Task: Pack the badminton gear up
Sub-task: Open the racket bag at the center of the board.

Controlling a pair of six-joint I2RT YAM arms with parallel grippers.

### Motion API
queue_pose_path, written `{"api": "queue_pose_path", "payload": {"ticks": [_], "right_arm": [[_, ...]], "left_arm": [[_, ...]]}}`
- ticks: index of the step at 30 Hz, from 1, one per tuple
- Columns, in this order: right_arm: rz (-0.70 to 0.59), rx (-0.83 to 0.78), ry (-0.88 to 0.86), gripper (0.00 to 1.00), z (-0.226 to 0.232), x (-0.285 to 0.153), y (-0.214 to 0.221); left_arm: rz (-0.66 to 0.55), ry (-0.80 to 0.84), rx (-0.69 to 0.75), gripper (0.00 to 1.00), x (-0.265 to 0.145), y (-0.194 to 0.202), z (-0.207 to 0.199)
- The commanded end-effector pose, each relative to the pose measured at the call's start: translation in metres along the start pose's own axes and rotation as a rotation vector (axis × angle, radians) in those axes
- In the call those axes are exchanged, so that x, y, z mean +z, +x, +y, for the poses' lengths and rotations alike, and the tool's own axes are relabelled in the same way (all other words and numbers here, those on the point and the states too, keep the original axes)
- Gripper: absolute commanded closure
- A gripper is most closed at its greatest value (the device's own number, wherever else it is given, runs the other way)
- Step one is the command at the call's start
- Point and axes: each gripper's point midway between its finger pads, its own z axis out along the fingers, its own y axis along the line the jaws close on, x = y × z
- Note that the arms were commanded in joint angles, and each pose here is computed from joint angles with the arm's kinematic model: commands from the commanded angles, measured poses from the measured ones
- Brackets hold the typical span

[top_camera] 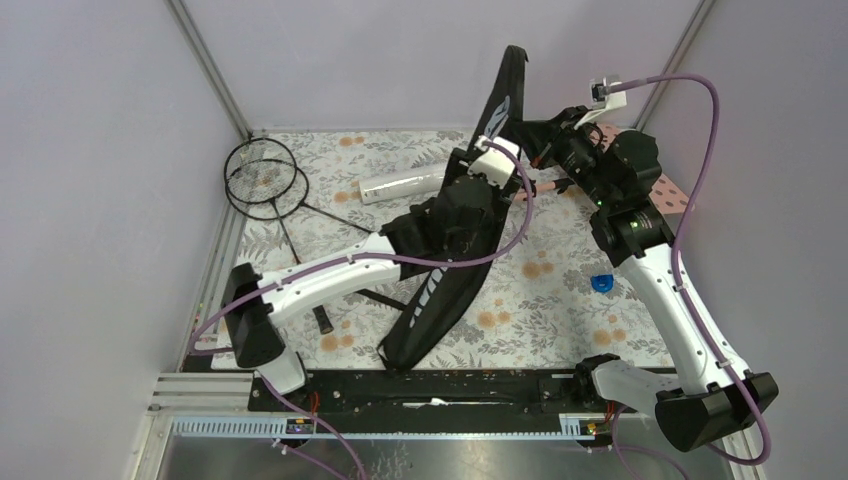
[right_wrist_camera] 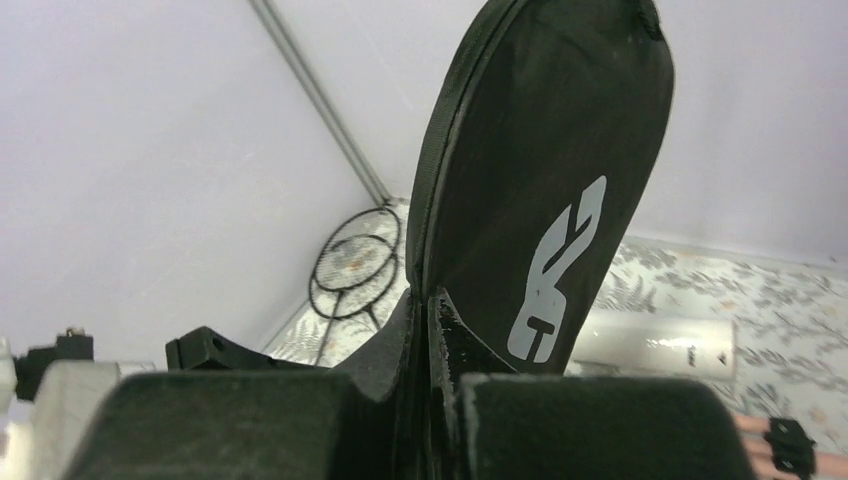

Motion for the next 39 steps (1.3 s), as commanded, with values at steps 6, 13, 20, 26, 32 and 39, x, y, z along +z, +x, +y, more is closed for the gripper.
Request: {"api": "queue_pose_path", "payload": {"ticks": [6,13,20,26,32,39], "right_arm": [[-0.096,-0.074,0.051,1.00,0.005,-0.007,-0.041],[-0.068,-0.090,0.047,1.00,0.009,-0.008,-0.044],[0.000,-0.110,0.138,0.96,-0.013,-0.002,-0.032],[0.116,-0.108,0.266,0.54,-0.051,0.012,0.003],[0.154,0.016,0.288,0.00,-0.061,0.001,0.045],[0.227,0.204,0.195,0.00,-0.054,-0.024,0.132]], "left_arm": [[0.114,-0.176,0.103,0.36,0.005,0.044,0.028],[0.211,-0.134,0.095,0.60,0.008,0.088,0.029],[0.257,-0.057,0.003,1.00,-0.011,0.113,0.039],[0.194,0.092,-0.160,1.00,-0.033,0.085,0.034],[0.197,-0.003,-0.289,1.00,-0.016,0.066,0.061],[0.242,0.036,-0.374,1.00,0.001,0.073,0.053]]}}
